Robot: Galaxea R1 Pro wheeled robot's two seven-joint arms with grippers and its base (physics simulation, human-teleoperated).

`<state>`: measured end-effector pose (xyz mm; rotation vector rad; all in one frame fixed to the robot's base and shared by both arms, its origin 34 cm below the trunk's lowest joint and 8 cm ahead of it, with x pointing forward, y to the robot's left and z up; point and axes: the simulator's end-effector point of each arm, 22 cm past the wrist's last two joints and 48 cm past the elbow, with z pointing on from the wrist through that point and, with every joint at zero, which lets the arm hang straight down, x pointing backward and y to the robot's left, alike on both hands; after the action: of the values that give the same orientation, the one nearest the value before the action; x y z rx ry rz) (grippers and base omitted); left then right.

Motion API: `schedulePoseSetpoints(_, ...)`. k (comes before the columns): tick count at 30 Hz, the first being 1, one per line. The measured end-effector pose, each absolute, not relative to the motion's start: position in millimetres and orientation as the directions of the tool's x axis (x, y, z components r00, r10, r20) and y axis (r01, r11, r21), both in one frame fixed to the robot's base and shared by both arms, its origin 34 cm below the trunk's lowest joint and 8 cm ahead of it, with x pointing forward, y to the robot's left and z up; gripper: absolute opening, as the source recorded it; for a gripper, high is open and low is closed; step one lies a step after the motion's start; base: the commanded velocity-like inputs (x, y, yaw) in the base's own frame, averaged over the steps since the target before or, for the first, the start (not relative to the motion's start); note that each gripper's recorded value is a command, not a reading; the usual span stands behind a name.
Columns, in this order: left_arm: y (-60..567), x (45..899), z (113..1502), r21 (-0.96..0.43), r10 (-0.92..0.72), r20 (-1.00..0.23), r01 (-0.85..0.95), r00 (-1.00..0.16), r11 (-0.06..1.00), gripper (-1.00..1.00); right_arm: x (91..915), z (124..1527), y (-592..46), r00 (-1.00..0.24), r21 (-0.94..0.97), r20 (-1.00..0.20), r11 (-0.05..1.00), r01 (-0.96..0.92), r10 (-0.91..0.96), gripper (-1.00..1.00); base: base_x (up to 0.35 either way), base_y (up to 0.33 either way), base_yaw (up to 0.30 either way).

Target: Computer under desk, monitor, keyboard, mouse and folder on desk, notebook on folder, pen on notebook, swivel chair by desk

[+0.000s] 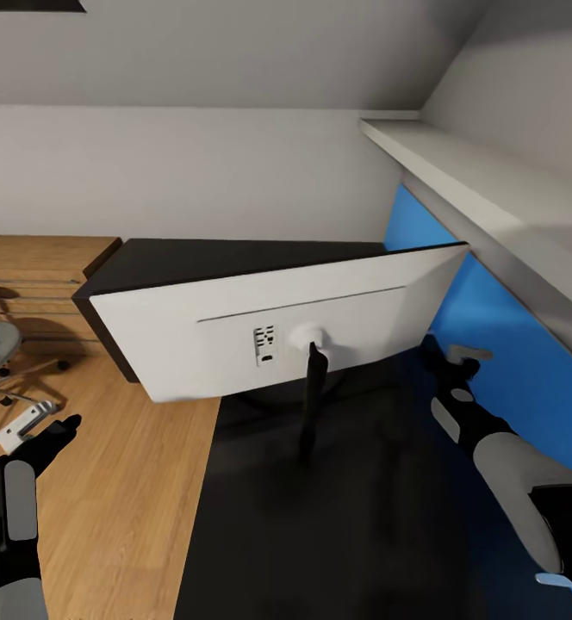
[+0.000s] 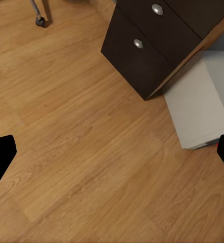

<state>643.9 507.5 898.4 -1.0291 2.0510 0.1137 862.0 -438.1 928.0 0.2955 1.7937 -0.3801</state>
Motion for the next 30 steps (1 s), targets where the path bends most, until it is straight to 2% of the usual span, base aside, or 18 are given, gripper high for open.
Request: schedulePoseSetpoints(30,508,639,876,-0.229,-0.628,-0.689,-0.714,-0.361,0.662,1.00,857,896,-445,-0.297,-0.139,-0.955,0.913,0.384,-0.020,1.00,0.000,0.000,0.000)
